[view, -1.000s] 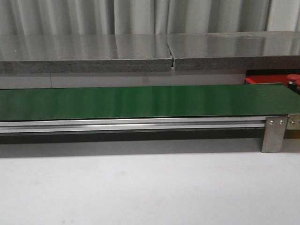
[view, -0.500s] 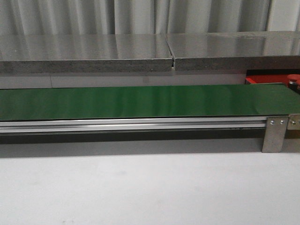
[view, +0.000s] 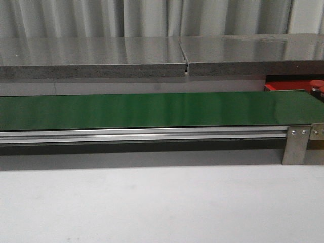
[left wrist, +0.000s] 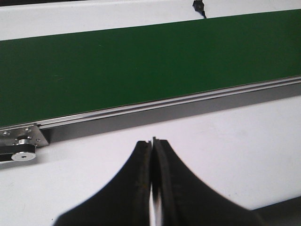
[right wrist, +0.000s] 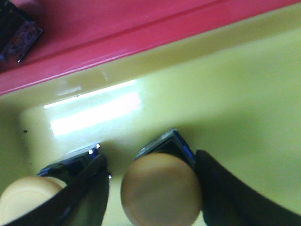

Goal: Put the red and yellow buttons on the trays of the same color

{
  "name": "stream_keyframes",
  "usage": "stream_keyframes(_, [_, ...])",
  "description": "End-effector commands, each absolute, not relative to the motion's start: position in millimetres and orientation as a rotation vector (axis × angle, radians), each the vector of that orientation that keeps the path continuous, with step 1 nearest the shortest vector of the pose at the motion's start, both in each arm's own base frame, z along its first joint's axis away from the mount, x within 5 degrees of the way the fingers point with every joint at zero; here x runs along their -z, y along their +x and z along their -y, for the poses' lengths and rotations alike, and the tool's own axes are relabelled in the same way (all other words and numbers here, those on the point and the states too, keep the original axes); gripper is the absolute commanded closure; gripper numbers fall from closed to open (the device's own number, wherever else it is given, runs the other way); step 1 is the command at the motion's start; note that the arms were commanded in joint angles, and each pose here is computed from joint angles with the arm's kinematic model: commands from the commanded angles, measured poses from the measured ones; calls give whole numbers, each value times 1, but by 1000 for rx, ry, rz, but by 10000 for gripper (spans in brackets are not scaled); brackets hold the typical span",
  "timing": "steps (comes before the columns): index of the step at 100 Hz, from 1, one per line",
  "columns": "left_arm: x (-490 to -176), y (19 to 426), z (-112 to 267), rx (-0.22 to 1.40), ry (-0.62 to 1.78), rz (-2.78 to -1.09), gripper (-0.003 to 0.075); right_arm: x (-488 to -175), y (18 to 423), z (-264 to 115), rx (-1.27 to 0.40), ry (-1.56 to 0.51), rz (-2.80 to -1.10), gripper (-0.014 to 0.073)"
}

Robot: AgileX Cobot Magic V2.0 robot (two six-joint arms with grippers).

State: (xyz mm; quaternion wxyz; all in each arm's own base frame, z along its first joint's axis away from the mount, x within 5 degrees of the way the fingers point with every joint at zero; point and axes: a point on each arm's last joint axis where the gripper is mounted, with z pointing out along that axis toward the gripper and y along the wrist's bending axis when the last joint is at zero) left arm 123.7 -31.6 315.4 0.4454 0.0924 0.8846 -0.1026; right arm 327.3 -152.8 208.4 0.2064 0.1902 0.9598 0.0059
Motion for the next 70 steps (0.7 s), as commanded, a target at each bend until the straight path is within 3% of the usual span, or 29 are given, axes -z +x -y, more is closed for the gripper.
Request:
stream_keyframes(1, [-329, 127, 33, 269, 214, -2101, 739, -231, 328, 156, 22, 519, -2586, 98])
stream_keyframes(20, [-329, 127, 33, 269, 214, -2101, 739, -247, 323, 155, 58, 493, -2549, 98])
stream_keyframes(42, [-329, 127, 33, 269, 214, -2101, 739, -290, 309, 142, 100, 438, -2437, 108])
stream_keyframes(54, [-329, 127, 33, 269, 214, -2101, 739, -314, 302, 125, 117, 344, -2383, 204])
stream_keyframes(70, [-329, 127, 33, 269, 214, -2101, 739, -332, 298, 94, 91, 233, -2339, 432])
